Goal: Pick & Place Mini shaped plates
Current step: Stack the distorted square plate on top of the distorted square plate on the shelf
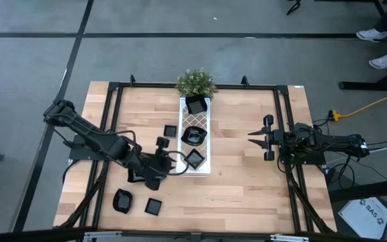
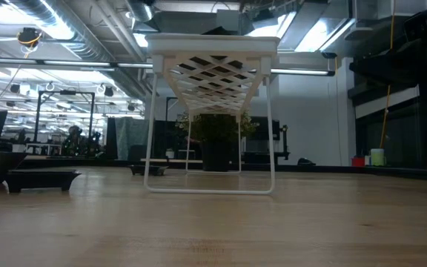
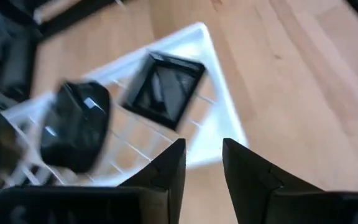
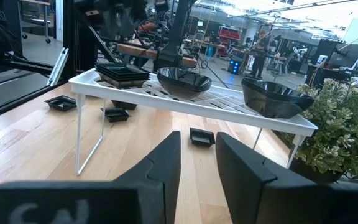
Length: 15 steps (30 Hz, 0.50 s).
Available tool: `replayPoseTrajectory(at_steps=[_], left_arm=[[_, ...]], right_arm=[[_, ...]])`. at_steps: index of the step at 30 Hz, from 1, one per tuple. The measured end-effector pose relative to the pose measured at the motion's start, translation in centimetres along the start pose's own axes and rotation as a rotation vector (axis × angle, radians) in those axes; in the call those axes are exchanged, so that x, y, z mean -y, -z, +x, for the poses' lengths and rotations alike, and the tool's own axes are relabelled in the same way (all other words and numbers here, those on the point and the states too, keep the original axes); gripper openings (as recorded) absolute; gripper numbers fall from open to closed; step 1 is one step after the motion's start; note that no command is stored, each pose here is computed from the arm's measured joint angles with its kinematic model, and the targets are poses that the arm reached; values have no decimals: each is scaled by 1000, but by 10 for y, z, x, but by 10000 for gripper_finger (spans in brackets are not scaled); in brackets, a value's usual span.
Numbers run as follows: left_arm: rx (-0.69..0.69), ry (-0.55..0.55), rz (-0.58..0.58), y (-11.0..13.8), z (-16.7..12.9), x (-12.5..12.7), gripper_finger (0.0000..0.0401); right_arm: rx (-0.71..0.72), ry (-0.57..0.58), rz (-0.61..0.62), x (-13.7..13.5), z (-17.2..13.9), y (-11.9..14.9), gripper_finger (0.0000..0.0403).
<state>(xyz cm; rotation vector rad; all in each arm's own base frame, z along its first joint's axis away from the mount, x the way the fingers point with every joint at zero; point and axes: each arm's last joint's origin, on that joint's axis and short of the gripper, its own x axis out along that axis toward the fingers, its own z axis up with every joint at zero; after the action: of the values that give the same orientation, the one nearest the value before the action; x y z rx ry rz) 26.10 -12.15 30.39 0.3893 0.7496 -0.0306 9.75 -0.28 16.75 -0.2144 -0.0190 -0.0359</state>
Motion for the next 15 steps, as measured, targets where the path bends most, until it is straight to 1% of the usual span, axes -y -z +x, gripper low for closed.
replayPoseTrajectory(at_steps=[4,8,15], left_arm=[[-38,55,-93,6,-10,12,98],[-93,125,-149,12,-17,27,100],[-238,257,-269,25,-30,48,94]], right_arm=[[0,0,0,0,0,0,102],[0,0,0,0,0,0,102],[0,0,0,0,0,0,102]])
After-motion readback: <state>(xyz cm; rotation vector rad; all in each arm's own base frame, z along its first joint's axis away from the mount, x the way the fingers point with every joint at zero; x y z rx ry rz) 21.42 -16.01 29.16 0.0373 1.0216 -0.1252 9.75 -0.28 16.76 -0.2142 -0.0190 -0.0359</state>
